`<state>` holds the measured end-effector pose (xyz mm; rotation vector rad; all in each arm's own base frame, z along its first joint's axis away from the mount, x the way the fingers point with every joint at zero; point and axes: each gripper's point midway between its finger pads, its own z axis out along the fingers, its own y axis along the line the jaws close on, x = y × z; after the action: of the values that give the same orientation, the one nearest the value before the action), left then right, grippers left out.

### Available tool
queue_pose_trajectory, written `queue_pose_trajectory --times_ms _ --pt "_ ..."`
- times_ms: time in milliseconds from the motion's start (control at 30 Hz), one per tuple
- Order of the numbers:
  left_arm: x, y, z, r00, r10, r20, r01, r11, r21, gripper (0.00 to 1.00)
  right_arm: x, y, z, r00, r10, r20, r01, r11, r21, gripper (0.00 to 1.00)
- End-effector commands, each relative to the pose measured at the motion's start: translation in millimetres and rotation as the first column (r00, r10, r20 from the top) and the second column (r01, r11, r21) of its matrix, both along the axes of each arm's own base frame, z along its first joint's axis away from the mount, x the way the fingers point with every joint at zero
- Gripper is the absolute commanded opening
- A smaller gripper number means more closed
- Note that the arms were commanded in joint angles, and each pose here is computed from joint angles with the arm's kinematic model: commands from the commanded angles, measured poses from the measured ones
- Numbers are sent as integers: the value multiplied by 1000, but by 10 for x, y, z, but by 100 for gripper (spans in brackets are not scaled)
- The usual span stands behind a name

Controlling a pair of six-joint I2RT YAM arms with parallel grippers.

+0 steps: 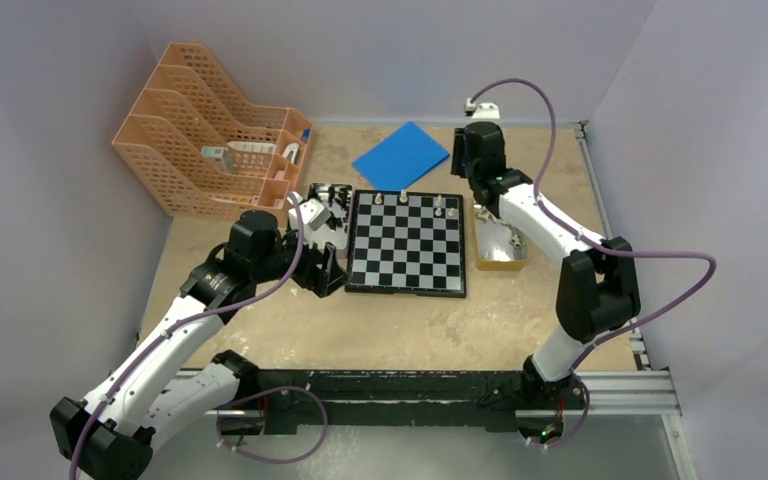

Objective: Set up the chess pieces on the board
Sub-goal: Pick up the chess piece from the storage box.

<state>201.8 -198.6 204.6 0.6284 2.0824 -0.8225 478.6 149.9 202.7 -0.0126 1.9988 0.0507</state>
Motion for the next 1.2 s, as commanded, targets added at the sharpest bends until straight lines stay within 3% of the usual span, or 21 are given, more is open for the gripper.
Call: queue_pose_trajectory --times_ms 0,267,600,700,900,1167 --pt "23 -23 161 999 -9 40 10 1000 -27 79 -92 -480 -181 993 -97 -66 90 991 -103 39" --pt "-27 -68 71 998 -55 38 56 998 -36 79 -117 -1173 -501 954 -245 -171 205 953 -223 35" --pt "-34 -52 38 998 -56 43 57 998 -27 79 -206 -1119 -979 945 -141 -295 126 989 -72 36" --pt "-41 -46 69 997 -54 54 55 998 -32 79 -253 -1174 -1112 933 -160 -322 137 986 -95 36" --pt "-16 -45 77 997 -45 64 47 998 -33 79 -292 -1206 -1162 939 -131 -317 124 991 -43 36" --pt "-57 -60 88 997 -60 52 62 997 -42 79 -317 -1268 -1090 971 -107 -214 90 992 -89 35"
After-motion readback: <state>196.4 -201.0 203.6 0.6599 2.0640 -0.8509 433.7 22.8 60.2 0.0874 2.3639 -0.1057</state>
